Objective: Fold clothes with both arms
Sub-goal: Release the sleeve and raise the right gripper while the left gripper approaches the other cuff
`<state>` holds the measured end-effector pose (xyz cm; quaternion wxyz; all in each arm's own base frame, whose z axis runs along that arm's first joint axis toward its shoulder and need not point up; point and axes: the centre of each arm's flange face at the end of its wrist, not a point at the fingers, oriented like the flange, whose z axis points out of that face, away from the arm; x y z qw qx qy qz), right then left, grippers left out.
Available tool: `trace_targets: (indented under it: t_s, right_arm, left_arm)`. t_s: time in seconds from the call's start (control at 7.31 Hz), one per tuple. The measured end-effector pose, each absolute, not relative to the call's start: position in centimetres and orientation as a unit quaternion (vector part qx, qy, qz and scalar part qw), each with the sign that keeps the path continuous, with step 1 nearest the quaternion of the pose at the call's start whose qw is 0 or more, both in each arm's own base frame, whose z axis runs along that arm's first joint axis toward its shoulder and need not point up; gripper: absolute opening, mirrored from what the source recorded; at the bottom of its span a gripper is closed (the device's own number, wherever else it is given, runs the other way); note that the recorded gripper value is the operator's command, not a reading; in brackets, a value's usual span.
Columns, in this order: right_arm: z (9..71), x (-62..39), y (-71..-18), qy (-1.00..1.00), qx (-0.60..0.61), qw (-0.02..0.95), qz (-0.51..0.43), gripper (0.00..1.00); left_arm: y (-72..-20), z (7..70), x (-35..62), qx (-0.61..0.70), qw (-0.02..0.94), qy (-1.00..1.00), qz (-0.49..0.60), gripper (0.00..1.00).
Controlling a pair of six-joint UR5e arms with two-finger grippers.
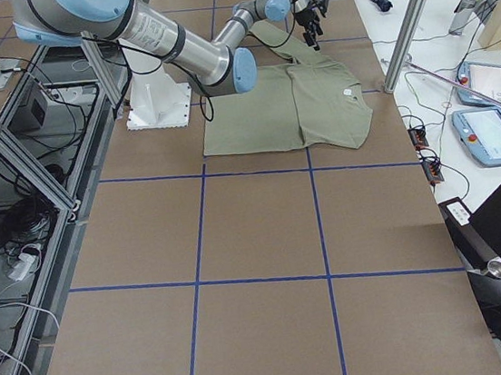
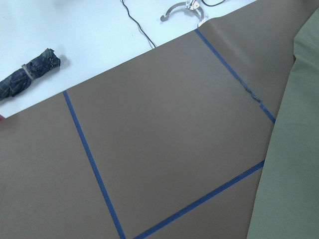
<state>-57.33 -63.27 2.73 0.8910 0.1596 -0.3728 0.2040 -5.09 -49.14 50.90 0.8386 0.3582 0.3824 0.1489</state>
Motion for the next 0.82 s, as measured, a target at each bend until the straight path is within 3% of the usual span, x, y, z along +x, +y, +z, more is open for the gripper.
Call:
trace_targets:
  t_s: [0.27,0.82]
  right_arm:
    - [6.5,-48.6,-65.7,-0.381,0.122,0.908,0.122,1.00]
    - [24.0,-25.3,-64.7,-0.391,0.128,0.911,-0.007,1.00]
  left_arm:
    - [-48.8,51.9,1.5,0.349,0.824,0.410,0.177,1.00]
    - [-43.9,56.3,11.9,0.343,0.837,0.379,0.198,1.00]
